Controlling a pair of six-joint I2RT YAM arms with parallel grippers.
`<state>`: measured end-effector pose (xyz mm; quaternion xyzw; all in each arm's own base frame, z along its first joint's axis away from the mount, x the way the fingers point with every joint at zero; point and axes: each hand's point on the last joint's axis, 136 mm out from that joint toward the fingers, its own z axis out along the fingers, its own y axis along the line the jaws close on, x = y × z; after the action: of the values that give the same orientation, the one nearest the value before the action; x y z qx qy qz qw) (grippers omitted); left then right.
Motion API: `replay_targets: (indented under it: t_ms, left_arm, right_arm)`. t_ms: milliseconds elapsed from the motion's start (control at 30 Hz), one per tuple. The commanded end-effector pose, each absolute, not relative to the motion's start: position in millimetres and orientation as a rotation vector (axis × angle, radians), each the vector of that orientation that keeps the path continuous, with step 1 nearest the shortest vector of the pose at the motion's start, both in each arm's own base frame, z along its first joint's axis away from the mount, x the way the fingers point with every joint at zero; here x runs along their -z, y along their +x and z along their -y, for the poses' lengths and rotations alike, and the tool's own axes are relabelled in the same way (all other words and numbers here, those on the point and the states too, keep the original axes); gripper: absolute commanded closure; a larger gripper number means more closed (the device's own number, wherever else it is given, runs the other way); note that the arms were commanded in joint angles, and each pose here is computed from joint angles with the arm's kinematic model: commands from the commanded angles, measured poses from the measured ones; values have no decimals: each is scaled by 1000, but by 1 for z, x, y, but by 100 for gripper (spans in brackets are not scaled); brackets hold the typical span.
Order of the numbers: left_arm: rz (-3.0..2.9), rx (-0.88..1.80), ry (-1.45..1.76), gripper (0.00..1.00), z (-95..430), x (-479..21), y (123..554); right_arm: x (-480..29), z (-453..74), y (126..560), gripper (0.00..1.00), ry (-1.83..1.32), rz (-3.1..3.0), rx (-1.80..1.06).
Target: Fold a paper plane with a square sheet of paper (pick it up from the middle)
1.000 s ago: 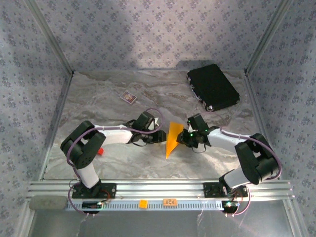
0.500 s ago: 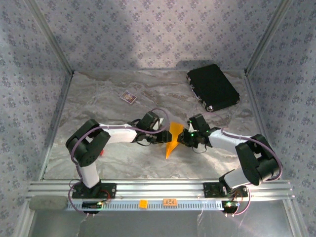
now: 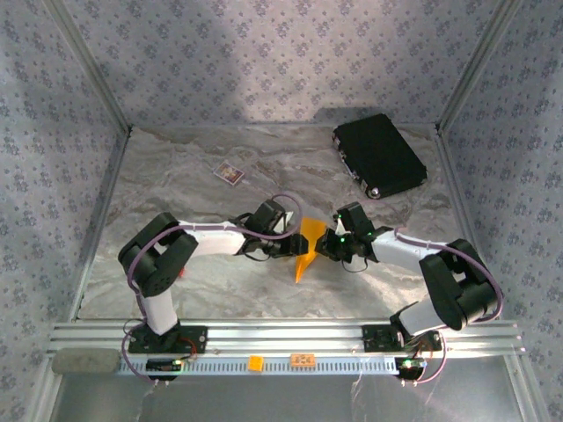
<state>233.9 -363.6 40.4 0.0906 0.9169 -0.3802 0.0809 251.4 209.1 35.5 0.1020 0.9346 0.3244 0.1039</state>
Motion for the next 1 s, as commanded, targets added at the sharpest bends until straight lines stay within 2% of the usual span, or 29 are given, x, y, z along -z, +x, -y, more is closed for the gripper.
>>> replay_targets:
  t_ms: [0,200,467,700,967]
  left_arm:
    - [-2734,1203,340,44,377,-43,226]
    - [-2739,1200,347,45,378,-43,224]
    - [-2755,1132,391,64,377,-40,223]
    - [-2767,1101,418,72,380,-39,222]
    - [-2791,1039,449,72,379,-32,221]
  right_arm:
    - [-33,-208,248,86,332,-2763,-978]
    - [-33,-207,248,86,335,-2763,-978]
    - [-33,-207,249,88,337,-2758,-983]
    - [-32,-206,248,88,343,-2759,-983]
    - [-32,-207,248,88,344,-2756,-989]
